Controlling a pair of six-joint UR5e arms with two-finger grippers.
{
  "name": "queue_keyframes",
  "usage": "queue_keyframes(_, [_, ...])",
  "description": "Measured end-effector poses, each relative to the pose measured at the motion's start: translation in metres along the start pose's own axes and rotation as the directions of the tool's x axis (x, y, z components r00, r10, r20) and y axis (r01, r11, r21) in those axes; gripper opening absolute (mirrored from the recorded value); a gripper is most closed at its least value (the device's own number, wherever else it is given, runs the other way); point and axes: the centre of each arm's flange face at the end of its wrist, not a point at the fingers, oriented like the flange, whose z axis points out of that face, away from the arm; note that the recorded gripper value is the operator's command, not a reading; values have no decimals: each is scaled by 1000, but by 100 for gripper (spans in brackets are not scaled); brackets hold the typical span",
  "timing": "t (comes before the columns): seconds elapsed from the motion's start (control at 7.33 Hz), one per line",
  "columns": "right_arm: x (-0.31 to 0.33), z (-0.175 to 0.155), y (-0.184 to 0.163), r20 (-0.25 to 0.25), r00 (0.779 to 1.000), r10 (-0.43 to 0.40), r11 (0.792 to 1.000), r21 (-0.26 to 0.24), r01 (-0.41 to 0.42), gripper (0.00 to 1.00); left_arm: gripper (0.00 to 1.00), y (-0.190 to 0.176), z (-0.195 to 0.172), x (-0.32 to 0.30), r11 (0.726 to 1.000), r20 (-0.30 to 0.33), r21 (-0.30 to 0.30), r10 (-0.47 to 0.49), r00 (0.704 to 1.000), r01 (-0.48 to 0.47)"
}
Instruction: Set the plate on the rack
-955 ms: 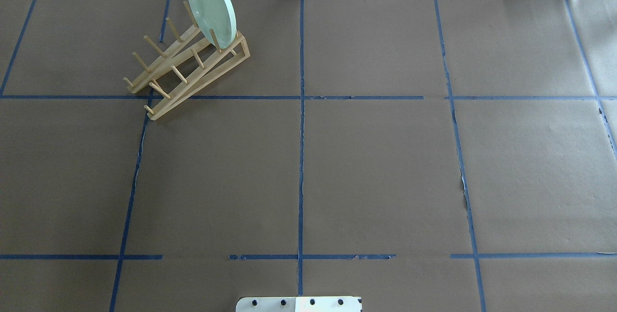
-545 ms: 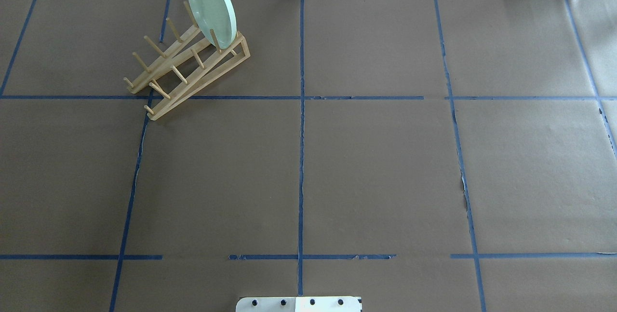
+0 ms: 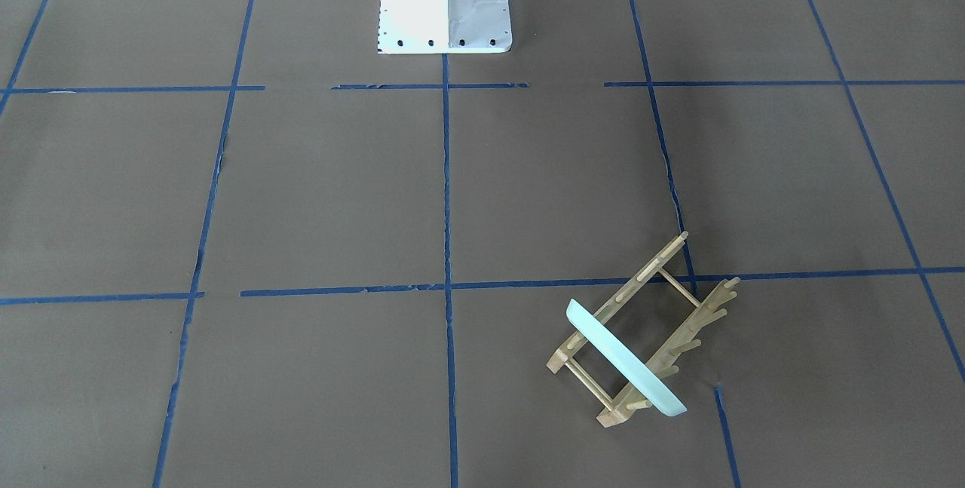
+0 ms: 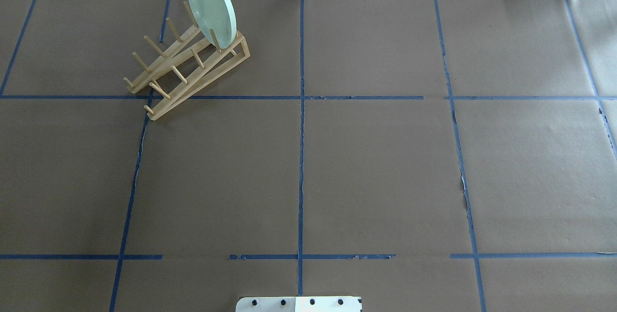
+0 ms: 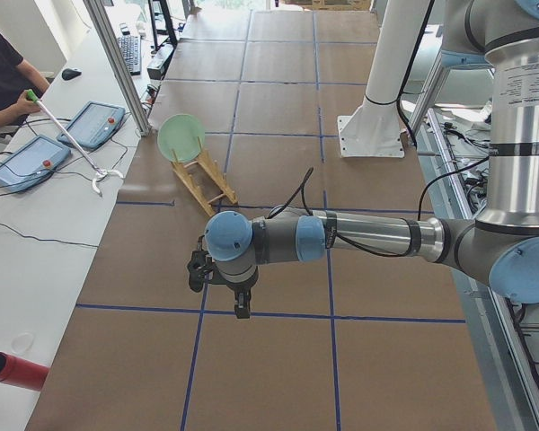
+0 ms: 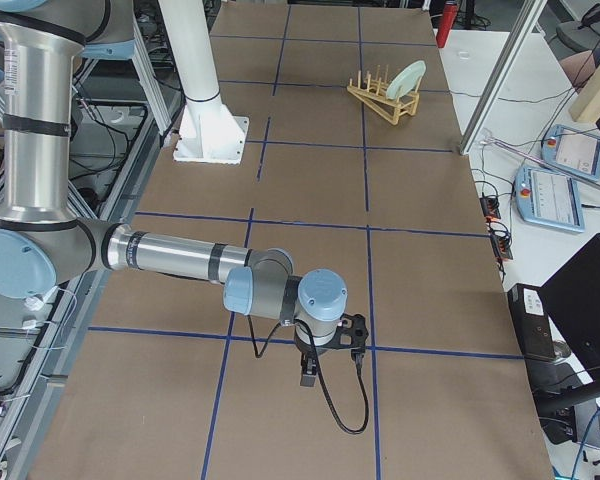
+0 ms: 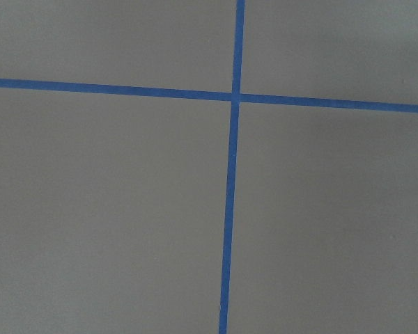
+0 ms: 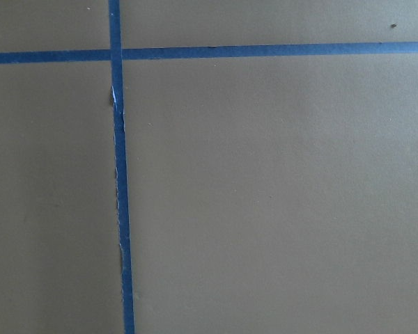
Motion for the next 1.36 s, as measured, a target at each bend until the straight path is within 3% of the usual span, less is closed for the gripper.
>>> queue_keyframes(0.27, [0,0,0,0,1000,0,1000,0,0,100,100,-3,-1,0,1000,7,1,2,1000,-2])
queue_keyframes(0.68, [0,0,0,0,1000,0,1000,0,0,100,100,-4,-7,-3,1000,103,8,22,994,-23])
queue_keyframes(1.36, [0,0,0,0,1000,0,1000,0,0,100,100,-5,-7,-4,996,117,1,85,990,-86])
